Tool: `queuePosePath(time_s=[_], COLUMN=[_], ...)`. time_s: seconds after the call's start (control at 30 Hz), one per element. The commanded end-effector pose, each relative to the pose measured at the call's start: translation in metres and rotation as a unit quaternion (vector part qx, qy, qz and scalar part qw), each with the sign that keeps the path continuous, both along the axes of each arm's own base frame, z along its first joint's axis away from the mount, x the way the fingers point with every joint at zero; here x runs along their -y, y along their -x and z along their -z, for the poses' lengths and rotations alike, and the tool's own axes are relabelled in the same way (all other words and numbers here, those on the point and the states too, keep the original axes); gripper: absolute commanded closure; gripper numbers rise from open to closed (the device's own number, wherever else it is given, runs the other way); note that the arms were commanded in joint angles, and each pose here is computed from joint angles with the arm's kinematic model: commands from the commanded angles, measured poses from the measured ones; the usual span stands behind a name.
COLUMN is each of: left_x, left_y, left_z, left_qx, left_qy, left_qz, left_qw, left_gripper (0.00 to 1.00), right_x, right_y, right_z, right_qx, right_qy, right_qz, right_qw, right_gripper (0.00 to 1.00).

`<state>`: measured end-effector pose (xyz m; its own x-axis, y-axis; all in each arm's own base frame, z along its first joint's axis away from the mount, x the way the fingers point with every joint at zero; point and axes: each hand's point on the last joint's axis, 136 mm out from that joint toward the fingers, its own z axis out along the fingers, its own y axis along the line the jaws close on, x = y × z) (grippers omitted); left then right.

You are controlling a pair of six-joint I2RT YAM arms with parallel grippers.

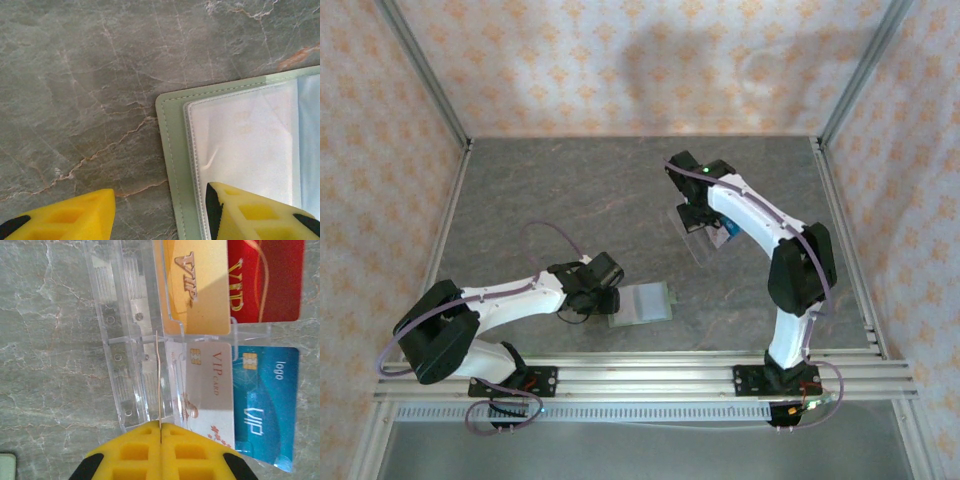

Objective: Put the credit cards into the card holder
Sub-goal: Pick up the credit card from the storage box, then insert the credit card into the card slot.

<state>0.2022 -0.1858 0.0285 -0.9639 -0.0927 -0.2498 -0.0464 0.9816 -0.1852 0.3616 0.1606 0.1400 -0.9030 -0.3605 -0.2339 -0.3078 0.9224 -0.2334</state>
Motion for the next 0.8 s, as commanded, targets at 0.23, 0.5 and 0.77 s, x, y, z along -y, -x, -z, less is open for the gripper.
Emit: queuePosePath(time_s=[0.23, 0.5, 0.77], left_x=[0.0, 0.008, 0.006], left_y=[-0.004, -0.013, -0.012], left_z=[-0.022, -0.025, -0.002], left_qx=[0.016, 0.013, -0.006], left_qy=[0.012, 0.006, -0.02], left_qz=[-0.002, 0.013, 0.02], left_qw=[1.0, 1.0, 1.0], left_gripper=[0.48, 0.48, 0.49], right_x=[-0.058, -0.127, -0.16], right_y=[0.047, 0.083, 0.118], right_z=[-0.029, -0.006, 0.029], right_qx=[0.021, -0.001, -0.034], right_qy=[-0.167, -0.403, -0.472], right_qz=[-0.012, -0.009, -0.052], right_qw=[0.986, 0.915, 0.879], right_gripper=[1.0, 1.0, 1.0])
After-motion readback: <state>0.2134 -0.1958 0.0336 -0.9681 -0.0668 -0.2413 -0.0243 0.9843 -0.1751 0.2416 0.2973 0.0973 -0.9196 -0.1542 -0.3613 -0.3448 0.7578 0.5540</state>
